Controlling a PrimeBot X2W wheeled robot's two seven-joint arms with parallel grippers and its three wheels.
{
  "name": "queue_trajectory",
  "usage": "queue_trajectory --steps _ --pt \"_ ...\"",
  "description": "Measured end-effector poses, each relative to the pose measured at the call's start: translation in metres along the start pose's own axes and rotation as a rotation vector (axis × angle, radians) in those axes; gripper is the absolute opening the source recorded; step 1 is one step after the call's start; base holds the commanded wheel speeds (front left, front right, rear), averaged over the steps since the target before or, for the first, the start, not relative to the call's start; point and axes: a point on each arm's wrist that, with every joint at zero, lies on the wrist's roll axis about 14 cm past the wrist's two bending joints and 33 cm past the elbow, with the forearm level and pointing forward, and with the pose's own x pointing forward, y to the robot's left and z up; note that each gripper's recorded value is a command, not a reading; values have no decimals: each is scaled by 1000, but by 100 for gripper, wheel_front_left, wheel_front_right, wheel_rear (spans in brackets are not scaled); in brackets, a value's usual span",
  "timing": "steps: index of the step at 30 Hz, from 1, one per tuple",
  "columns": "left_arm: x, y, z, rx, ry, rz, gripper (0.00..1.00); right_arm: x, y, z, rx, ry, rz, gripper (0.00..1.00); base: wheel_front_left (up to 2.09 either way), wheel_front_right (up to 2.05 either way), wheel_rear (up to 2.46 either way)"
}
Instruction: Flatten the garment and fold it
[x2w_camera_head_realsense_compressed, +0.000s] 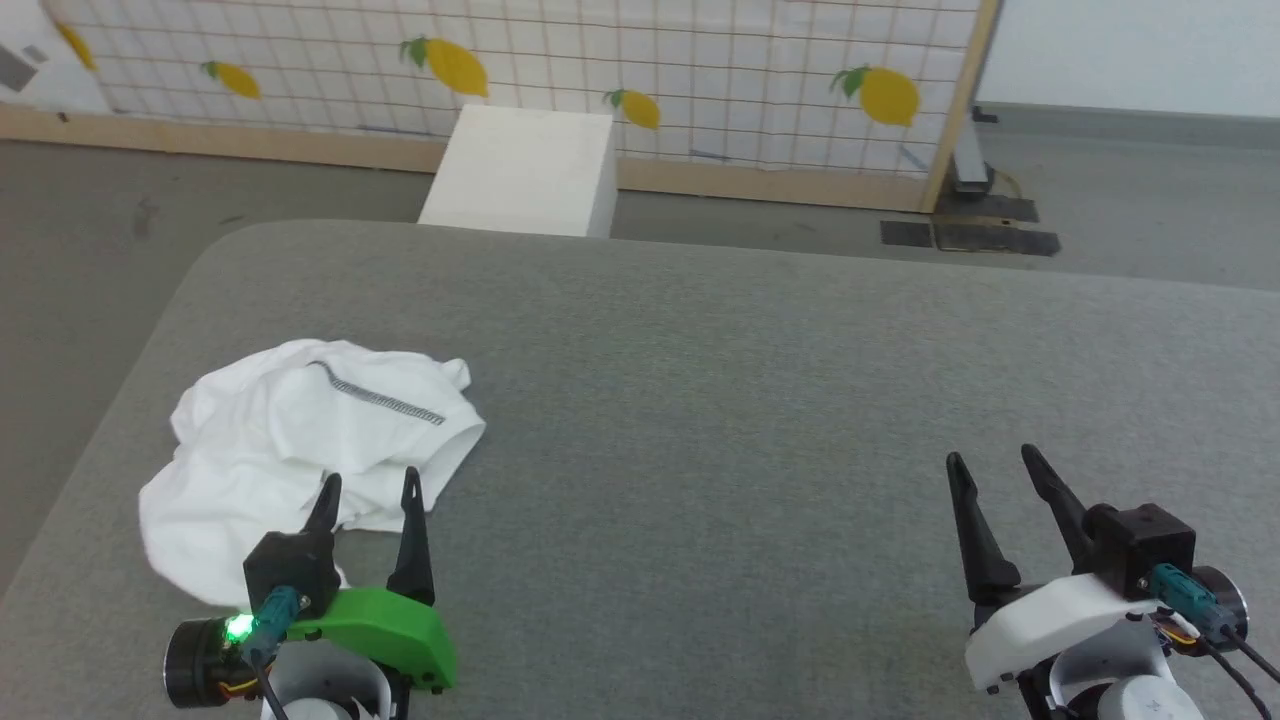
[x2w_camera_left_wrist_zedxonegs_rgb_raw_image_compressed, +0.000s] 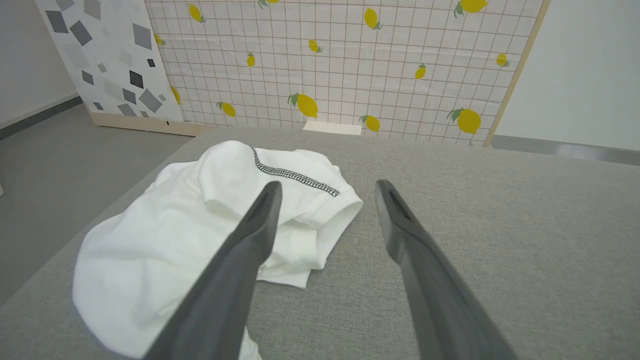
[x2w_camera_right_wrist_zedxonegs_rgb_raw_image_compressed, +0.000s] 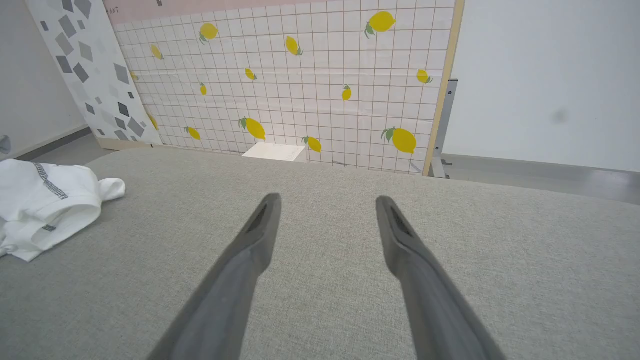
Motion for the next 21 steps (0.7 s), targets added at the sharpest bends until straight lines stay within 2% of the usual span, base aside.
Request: queue_trajectory --steps 21 --pt "-41 59 -5 -16 -9 199 100 25 63 -19 38 36 188 100 0 0 0"
